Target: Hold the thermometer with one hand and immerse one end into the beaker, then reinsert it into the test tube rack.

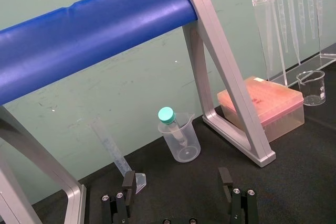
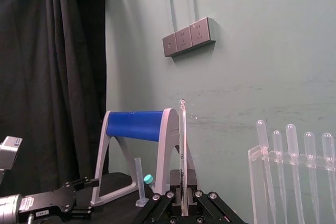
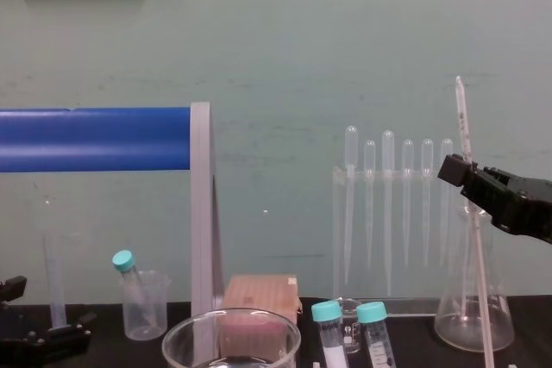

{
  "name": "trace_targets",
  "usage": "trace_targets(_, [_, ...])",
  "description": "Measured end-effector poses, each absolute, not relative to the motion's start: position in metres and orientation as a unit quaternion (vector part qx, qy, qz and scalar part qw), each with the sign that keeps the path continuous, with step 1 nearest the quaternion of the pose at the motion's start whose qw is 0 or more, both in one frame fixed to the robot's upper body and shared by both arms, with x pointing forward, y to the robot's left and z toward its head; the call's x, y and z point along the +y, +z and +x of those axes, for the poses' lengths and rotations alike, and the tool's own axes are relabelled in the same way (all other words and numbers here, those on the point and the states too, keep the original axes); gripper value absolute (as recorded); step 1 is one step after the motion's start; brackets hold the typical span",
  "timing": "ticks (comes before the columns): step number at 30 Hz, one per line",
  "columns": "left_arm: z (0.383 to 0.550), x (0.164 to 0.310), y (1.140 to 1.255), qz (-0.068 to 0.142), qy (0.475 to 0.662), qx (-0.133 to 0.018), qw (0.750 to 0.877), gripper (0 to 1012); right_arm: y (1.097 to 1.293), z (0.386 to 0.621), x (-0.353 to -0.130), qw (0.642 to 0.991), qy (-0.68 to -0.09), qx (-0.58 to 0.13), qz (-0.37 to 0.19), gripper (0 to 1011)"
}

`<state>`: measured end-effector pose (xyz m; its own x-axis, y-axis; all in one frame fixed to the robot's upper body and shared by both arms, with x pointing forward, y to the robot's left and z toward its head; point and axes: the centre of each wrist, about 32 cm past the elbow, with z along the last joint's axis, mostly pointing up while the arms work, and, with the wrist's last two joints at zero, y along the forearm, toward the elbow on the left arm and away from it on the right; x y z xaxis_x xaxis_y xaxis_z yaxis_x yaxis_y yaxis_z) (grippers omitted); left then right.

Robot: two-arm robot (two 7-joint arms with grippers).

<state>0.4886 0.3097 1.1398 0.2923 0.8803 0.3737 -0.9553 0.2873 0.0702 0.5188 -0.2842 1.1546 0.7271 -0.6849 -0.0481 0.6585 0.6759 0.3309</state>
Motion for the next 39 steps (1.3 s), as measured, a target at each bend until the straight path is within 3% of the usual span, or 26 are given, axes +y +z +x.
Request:
trace_targets(11, [0.4886, 0.3096, 1.1398, 0.141, 0.580, -0.133, 0.791, 1008, 1.1514, 0.5176, -0.2837, 0.916, -0.366, -0.034, 0.161, 66])
trace_targets(21, [0.4886, 0.3097, 1.1398, 0.141, 0.580, -0.132, 0.791, 1008, 1.1524, 0.5181, -0.2841, 0.916, -0.365, -0.036, 0.162, 354])
trace_targets(28, [0.4886, 0.3097, 1.1398, 0.142, 0.580, -0.132, 0.791, 1008, 1.1528, 0.5183, -0.2841, 0.916, -0.365, -0.037, 0.163, 616])
trace_targets(32, [0.4886, 0.3097, 1.1398, 0.142, 0.580, -0.132, 0.791, 1008, 1.1530, 0.5184, -0.2842, 0.916, -0.365, -0.037, 0.163, 696])
trace_targets(39, [0.4886, 0.3097, 1.1398, 0.141, 0.580, -0.132, 0.791, 1008, 1.1536, 0.5186, -0.2842, 0.916, -0.365, -0.038, 0.164, 947])
